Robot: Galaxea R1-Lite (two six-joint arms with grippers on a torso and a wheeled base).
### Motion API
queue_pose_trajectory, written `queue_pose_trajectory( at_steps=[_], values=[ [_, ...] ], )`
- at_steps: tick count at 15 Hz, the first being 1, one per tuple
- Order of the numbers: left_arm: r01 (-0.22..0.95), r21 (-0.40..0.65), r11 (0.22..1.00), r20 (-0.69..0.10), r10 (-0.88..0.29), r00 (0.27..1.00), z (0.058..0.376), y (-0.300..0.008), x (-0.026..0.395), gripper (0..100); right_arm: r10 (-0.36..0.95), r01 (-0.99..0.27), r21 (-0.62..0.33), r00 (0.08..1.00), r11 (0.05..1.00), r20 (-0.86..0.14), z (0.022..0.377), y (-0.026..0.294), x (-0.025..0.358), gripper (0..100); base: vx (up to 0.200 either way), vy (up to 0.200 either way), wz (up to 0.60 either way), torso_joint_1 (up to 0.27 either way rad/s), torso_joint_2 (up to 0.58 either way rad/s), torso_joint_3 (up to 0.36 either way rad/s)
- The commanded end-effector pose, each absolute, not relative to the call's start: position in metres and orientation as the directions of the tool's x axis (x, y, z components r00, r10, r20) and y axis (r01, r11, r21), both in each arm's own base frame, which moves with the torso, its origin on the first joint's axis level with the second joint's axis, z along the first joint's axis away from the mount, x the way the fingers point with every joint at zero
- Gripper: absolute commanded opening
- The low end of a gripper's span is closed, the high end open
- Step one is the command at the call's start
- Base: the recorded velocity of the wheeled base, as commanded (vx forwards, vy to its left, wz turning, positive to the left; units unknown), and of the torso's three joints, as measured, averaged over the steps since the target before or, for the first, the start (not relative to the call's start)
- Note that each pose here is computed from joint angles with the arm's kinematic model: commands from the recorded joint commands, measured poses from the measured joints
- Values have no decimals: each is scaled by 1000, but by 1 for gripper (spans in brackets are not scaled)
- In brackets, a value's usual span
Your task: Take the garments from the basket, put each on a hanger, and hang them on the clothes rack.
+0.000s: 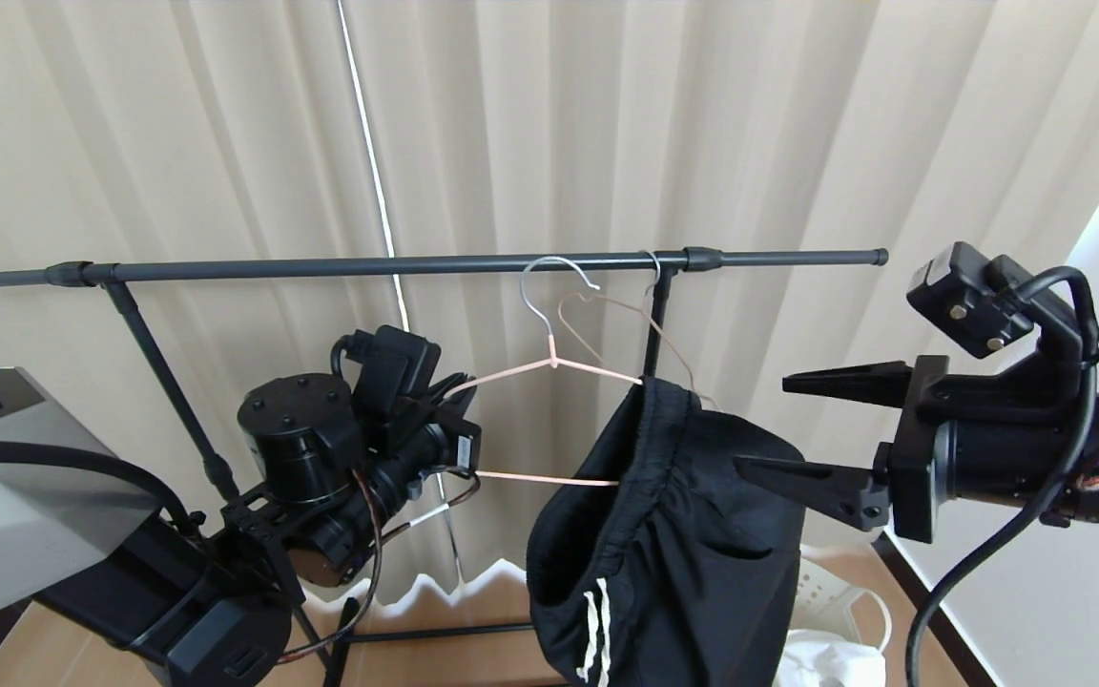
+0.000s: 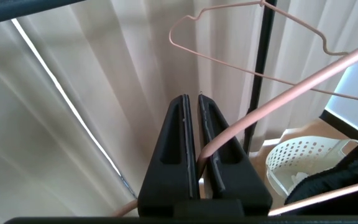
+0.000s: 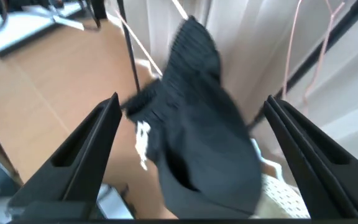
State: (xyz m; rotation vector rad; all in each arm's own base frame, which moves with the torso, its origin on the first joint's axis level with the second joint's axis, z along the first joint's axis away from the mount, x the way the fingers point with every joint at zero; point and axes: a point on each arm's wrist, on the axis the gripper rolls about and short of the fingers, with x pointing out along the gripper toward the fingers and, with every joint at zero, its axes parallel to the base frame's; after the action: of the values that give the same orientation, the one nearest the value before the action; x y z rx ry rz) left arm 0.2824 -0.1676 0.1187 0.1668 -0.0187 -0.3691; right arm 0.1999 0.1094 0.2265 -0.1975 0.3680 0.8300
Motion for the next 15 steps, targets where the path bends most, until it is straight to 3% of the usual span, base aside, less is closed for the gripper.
queue_pose_trajectory(
  at_steps=[1, 6, 12, 15],
  values=[
    [358, 167, 918, -14, -361, 932, 118, -168, 282, 0, 665, -791, -86, 563, 606, -491, 247, 98, 233, 100, 0, 0, 0, 0, 0, 0],
    [363, 174, 916, -17, -366, 931, 118, -169, 280, 0, 664, -926, -94, 331, 366, -670, 251, 106, 277, 100, 0, 0, 0, 0, 0, 0],
    [393, 184, 901, -8, -398, 917, 121, -178, 273, 0, 652, -951, -59, 254, 305, -715, 228, 127, 291, 100, 0, 0, 0, 0, 0, 0],
    [402, 186, 897, -6, -408, 913, 122, -180, 269, 0, 648, -947, -78, 271, 311, -712, 220, 132, 305, 100, 0, 0, 0, 0, 0, 0]
  ],
)
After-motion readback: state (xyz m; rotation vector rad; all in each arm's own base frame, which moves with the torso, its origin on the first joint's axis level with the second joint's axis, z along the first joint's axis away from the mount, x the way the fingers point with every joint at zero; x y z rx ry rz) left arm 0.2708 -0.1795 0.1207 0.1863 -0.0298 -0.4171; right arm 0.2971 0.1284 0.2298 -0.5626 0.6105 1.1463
